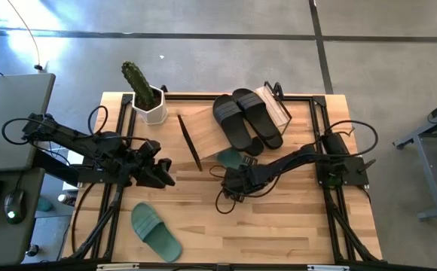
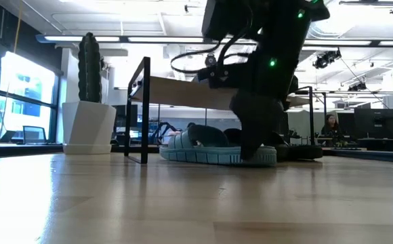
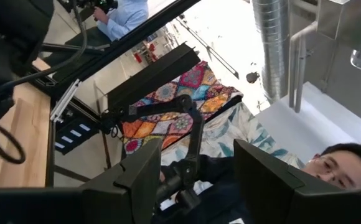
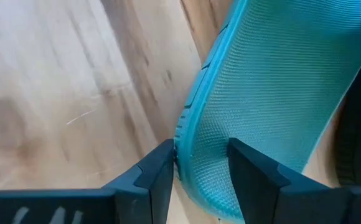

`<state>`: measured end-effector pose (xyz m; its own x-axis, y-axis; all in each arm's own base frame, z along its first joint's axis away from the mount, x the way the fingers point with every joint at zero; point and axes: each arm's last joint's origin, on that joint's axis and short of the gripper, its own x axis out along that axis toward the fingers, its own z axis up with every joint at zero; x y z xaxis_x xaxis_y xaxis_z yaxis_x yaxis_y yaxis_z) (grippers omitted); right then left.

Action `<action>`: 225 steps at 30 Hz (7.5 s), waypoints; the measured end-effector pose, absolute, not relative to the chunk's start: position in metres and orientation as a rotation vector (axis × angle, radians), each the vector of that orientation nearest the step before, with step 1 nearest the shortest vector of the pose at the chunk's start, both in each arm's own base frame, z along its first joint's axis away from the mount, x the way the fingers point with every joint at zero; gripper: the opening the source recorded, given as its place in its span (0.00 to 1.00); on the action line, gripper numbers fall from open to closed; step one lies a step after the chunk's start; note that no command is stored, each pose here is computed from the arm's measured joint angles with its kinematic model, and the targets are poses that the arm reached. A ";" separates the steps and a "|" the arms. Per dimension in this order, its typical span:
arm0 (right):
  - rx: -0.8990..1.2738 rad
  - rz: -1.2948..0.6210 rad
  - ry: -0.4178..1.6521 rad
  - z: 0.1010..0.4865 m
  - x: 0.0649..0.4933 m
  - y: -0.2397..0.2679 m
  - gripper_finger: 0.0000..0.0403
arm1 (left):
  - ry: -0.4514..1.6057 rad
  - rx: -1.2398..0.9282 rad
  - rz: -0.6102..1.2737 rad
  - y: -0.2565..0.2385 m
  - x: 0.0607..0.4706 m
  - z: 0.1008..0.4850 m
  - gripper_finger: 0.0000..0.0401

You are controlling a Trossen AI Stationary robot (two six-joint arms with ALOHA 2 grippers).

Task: Pick and place slides into the shelf
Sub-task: Put the green slipper under the shelf

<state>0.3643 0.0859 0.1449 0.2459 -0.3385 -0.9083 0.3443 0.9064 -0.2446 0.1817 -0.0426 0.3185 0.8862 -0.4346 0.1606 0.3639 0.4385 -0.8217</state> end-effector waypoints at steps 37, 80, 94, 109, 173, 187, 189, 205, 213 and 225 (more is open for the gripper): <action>0.538 -0.341 0.754 0.174 0.254 0.154 0.00 | 0.092 -0.993 -0.530 -0.044 0.181 0.319 0.46; 0.587 -0.687 0.666 0.122 0.293 0.042 0.00 | 0.133 -0.986 -0.505 -0.044 0.182 0.314 0.46; 0.603 -0.595 0.742 0.126 0.278 0.078 0.00 | 0.140 -0.967 -0.534 -0.044 0.181 0.315 0.46; 0.469 -0.323 0.597 0.191 0.247 0.117 0.00 | 0.471 -1.176 -0.563 -0.072 0.173 0.297 0.46; 0.406 -0.249 0.698 0.188 0.241 0.119 0.00 | 1.485 -1.364 0.277 -0.111 0.196 0.160 0.46; 0.391 -0.170 0.697 0.190 0.242 0.125 0.00 | 1.213 -1.403 0.165 -0.110 0.226 0.160 0.46; 0.381 -0.136 0.679 0.192 0.243 0.128 0.00 | 1.193 -1.407 0.148 -0.108 0.228 0.161 0.46; 0.352 -0.110 0.637 0.196 0.244 0.132 0.00 | 1.170 -1.007 -0.182 -0.122 0.219 0.261 0.39; 0.340 -0.146 0.617 0.196 0.244 0.131 0.00 | 1.190 -0.517 -0.074 -0.159 0.214 0.291 0.29; 0.333 -0.171 0.609 0.196 0.246 0.126 0.00 | 1.314 -0.156 -0.037 -0.211 0.229 0.227 0.42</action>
<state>0.2461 0.1263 0.1959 0.8085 -0.0601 -0.5854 0.2543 0.9328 0.2554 0.2289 -0.2112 0.2268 0.2554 -0.1155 -0.9599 -0.0613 0.9889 -0.1353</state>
